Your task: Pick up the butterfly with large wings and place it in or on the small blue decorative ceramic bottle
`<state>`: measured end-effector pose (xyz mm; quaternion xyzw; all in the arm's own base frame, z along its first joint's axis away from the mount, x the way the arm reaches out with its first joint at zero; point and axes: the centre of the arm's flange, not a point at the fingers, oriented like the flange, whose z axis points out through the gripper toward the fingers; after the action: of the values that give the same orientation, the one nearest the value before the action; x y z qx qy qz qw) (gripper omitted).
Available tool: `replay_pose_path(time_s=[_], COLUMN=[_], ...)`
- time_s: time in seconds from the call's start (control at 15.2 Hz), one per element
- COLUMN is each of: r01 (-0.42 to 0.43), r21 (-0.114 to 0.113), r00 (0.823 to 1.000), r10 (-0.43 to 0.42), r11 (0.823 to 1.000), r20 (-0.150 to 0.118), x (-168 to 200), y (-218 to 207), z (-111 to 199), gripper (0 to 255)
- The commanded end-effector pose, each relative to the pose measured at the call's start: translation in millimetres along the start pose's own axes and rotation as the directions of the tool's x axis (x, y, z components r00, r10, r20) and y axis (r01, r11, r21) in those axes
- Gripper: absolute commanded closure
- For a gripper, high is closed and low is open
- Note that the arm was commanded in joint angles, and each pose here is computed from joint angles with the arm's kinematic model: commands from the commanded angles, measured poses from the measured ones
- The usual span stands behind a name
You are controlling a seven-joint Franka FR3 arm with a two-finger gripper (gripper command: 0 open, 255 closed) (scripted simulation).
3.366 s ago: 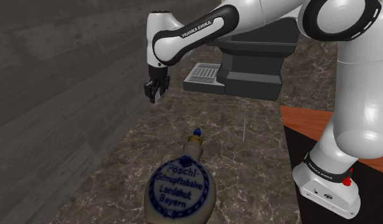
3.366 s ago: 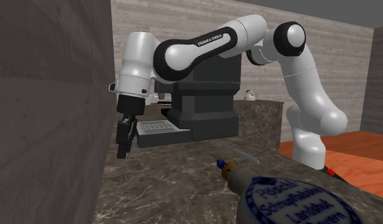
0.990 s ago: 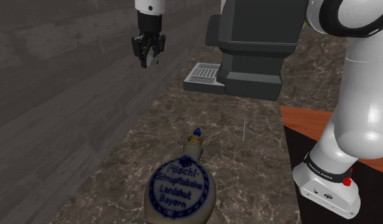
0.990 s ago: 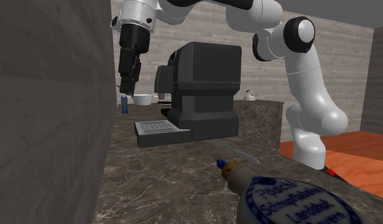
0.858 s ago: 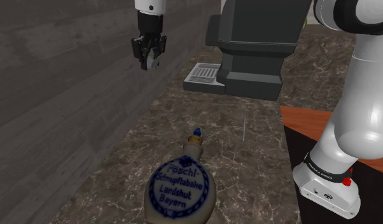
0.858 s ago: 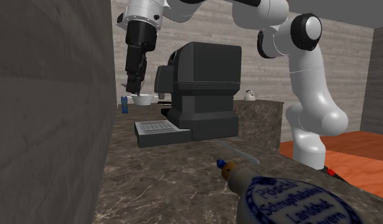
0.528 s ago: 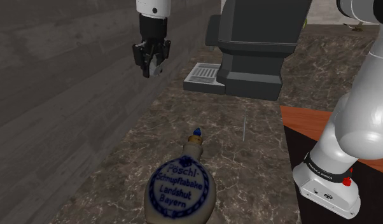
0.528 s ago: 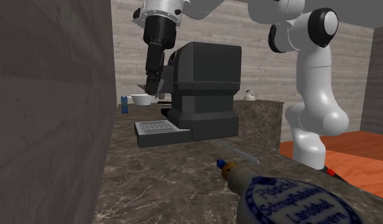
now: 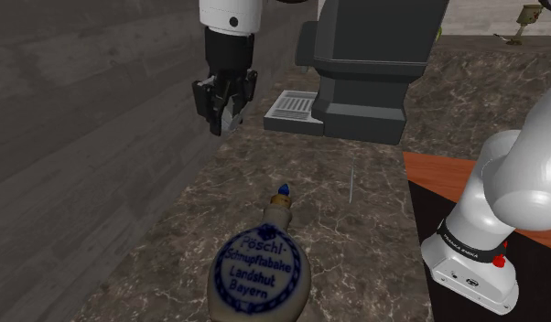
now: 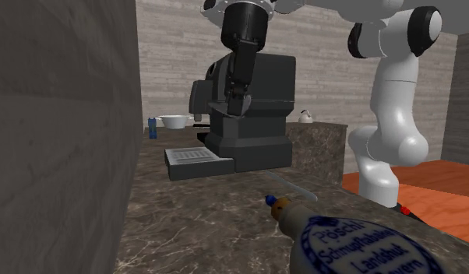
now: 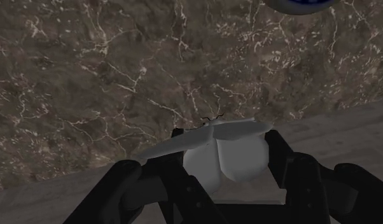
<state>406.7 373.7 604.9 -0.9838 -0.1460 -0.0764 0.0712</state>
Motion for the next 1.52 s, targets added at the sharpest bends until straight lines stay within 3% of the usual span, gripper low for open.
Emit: replay_pose_path(time_s=[0.0,0.86,1.45], r01=[-0.001,-0.001,-0.001], r21=[0.0,0.0,0.0], r00=[1.0,1.0,1.0], r10=[0.001,0.001,0.001], r11=[1.0,1.0,1.0], r20=[0.0,0.0,0.0], x=[-20,-153,-161], y=[-14,-126,-120], z=[1,-8,39], gripper=[255,255,255])
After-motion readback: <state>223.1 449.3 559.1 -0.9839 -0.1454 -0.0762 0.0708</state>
